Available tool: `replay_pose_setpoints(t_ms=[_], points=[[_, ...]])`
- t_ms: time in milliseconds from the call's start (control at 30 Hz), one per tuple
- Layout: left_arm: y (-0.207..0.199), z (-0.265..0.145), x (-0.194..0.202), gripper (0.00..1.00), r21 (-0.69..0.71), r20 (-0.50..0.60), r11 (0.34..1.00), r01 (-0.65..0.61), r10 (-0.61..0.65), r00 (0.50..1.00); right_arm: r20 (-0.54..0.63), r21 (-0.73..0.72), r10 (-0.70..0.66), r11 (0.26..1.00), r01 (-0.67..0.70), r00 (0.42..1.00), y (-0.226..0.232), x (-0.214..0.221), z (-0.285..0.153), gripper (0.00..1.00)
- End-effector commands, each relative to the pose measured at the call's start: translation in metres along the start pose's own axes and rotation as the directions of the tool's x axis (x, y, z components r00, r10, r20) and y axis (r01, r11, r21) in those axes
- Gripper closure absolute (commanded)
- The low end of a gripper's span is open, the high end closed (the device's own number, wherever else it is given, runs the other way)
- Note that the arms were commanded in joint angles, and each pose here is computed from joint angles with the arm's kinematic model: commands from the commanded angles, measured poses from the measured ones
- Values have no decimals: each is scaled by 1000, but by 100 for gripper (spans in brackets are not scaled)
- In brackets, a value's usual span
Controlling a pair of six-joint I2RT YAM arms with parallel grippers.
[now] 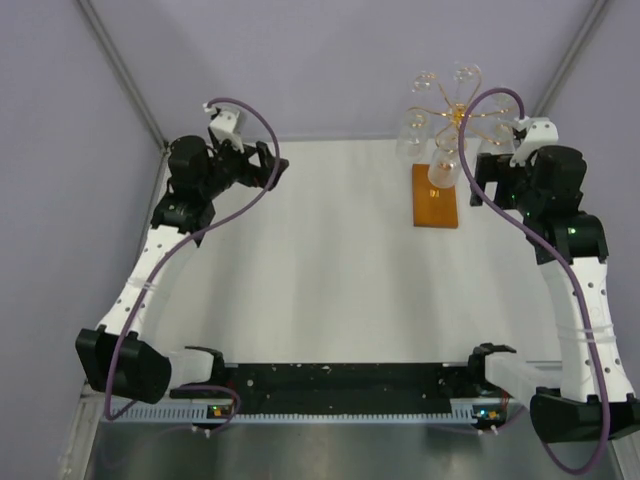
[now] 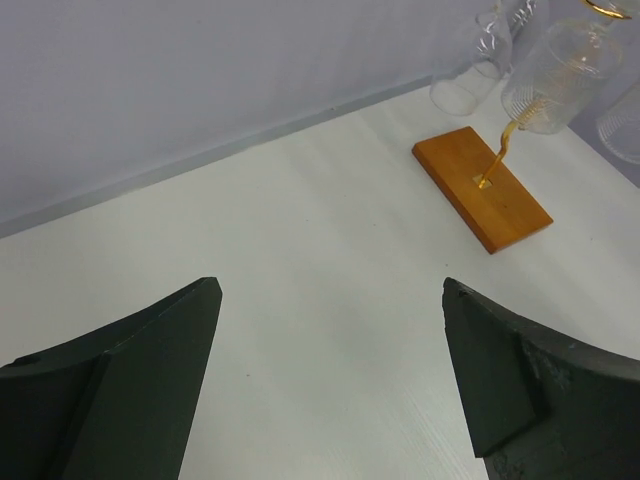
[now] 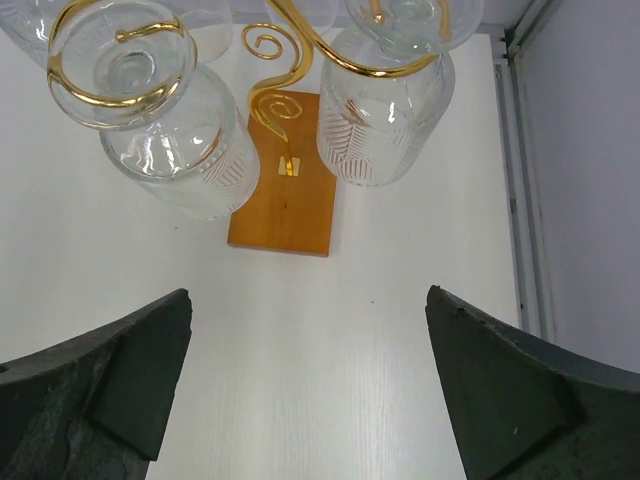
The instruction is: Take the wine glass off the wine glass rack
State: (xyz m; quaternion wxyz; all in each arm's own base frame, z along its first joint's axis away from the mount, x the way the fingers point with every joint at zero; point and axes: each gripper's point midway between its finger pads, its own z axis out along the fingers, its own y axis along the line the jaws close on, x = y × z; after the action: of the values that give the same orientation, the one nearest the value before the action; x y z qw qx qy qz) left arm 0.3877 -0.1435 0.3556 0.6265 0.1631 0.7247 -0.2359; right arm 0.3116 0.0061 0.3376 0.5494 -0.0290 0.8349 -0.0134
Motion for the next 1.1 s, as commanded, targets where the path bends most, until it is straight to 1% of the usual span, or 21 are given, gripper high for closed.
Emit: replay_pose_setpoints(t_ms=[0, 33, 100, 133, 200, 267, 300, 400, 600, 700, 767, 833, 867, 933, 1067], points=[[-37, 17, -6, 3, 151, 39, 987, -58, 53, 998, 13, -1, 75, 997, -75, 997, 3, -1, 0, 1], [-46, 19, -4, 3, 182, 42, 980, -78, 72, 997, 7, -22, 54, 998, -54, 999, 6, 1, 2, 1], [-64, 25, -3, 3, 236, 51, 966, -110, 101, 994, -2, -143, -19, 990, 19, 1000, 24, 9, 5, 1], [-72, 27, -1, 3, 265, 46, 957, -117, 108, 993, 14, -210, -45, 977, 47, 999, 35, 10, 4, 1], [-88, 30, 4, 3, 310, 40, 943, -120, 113, 993, 68, -296, -77, 950, 94, 995, 50, 14, 6, 1], [-99, 29, 12, 4, 345, 27, 931, -117, 115, 993, 132, -318, -75, 941, 114, 988, 56, 17, 14, 1], [-103, 29, 15, 4, 356, 34, 923, -147, 145, 989, 159, -327, -65, 938, 115, 985, 59, 17, 16, 1], [-110, 24, 25, 5, 374, 33, 910, -178, 179, 983, 252, -383, -64, 910, 160, 966, 72, 19, 21, 1], [-107, 19, 37, 4, 375, 38, 893, -248, 252, 967, 271, -468, -53, 865, 180, 961, 88, 42, 25, 1], [-104, 20, 40, 5, 360, 33, 899, -249, 254, 967, 337, -492, -63, 839, 233, 939, 92, 49, 26, 1], [-102, 22, 43, 5, 353, 25, 905, -238, 246, 969, 330, -517, -75, 819, 247, 941, 96, 58, 34, 1], [-100, 25, 48, 5, 348, 6, 909, -228, 241, 971, 354, -518, -48, 822, 238, 934, 90, 45, 44, 1], [-98, 27, 50, 6, 341, -9, 913, -222, 239, 971, 347, -526, -37, 820, 227, 937, 90, 45, 48, 1], [-95, 31, 53, 7, 331, -40, 918, -218, 244, 969, 396, -509, -40, 822, 255, 917, 88, 35, 55, 1], [-88, 38, 58, 7, 324, -72, 911, -253, 290, 954, 445, -485, -50, 826, 288, 894, 87, 29, 68, 1]])
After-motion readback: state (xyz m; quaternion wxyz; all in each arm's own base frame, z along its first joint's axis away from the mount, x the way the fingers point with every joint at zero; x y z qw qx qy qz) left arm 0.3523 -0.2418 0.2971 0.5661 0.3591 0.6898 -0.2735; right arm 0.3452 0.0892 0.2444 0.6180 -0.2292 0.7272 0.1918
